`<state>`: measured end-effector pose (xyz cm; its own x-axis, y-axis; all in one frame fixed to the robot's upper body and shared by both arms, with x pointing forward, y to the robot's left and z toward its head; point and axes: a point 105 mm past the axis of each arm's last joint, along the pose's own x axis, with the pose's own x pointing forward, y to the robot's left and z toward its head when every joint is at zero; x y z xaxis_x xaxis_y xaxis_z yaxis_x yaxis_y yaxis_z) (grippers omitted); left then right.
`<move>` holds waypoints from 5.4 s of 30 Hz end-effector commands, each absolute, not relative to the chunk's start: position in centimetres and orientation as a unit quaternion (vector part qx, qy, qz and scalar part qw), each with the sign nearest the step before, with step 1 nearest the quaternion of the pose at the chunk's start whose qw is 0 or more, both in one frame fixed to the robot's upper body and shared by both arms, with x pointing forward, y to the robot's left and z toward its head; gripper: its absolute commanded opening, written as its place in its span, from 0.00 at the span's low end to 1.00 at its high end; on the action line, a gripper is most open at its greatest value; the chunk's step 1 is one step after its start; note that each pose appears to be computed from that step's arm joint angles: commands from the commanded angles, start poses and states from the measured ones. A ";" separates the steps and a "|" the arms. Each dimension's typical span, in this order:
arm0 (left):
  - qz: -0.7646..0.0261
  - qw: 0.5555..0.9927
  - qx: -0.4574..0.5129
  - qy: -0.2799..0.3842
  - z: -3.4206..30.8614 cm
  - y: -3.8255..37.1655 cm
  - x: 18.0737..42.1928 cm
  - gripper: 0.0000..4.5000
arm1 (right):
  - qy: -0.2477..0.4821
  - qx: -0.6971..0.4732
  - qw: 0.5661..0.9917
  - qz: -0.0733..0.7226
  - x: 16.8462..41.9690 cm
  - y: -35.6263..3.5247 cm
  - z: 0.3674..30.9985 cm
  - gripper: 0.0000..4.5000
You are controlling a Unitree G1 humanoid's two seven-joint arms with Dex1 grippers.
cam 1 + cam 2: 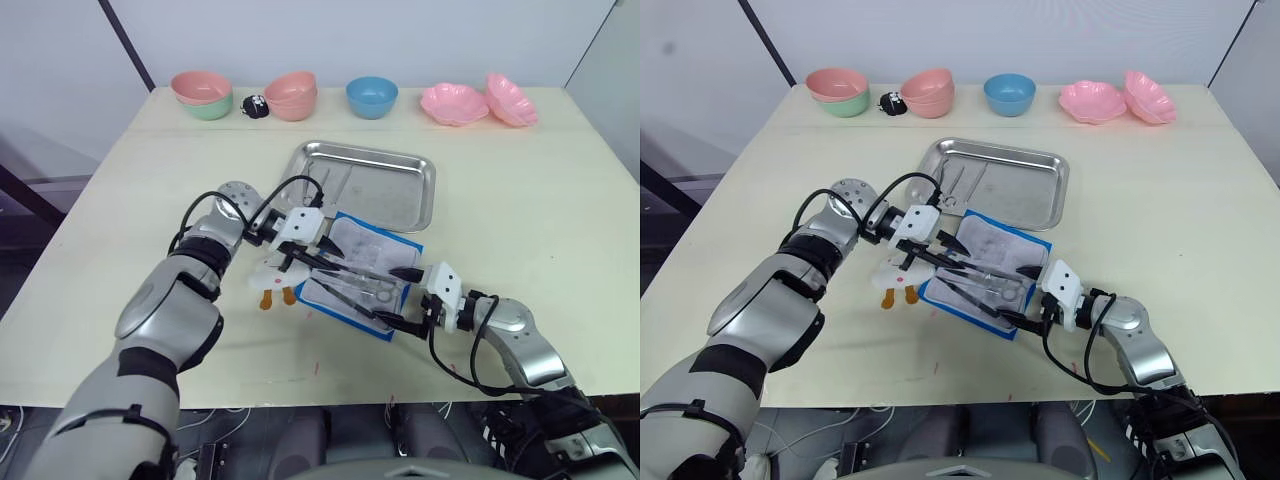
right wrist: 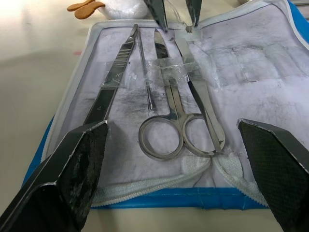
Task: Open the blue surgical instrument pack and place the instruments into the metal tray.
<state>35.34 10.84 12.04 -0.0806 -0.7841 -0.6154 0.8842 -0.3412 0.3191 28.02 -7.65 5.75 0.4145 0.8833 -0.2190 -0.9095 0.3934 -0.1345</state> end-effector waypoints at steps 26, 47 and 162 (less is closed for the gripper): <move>-0.723 0.568 0.372 0.128 10.2 11.5 35.6 0.02 | 0.111 -0.107 0.829 0.538 27.0 -7.6 3.1 1.00; -0.712 0.564 0.406 0.102 12.7 11.7 36.4 0.01 | 0.189 -0.091 0.825 0.525 26.8 -8.1 1.6 1.00; -0.191 0.960 0.017 0.204 13.8 6.9 46.1 0.01 | 0.223 -0.115 0.807 0.535 26.0 -7.9 0.1 1.00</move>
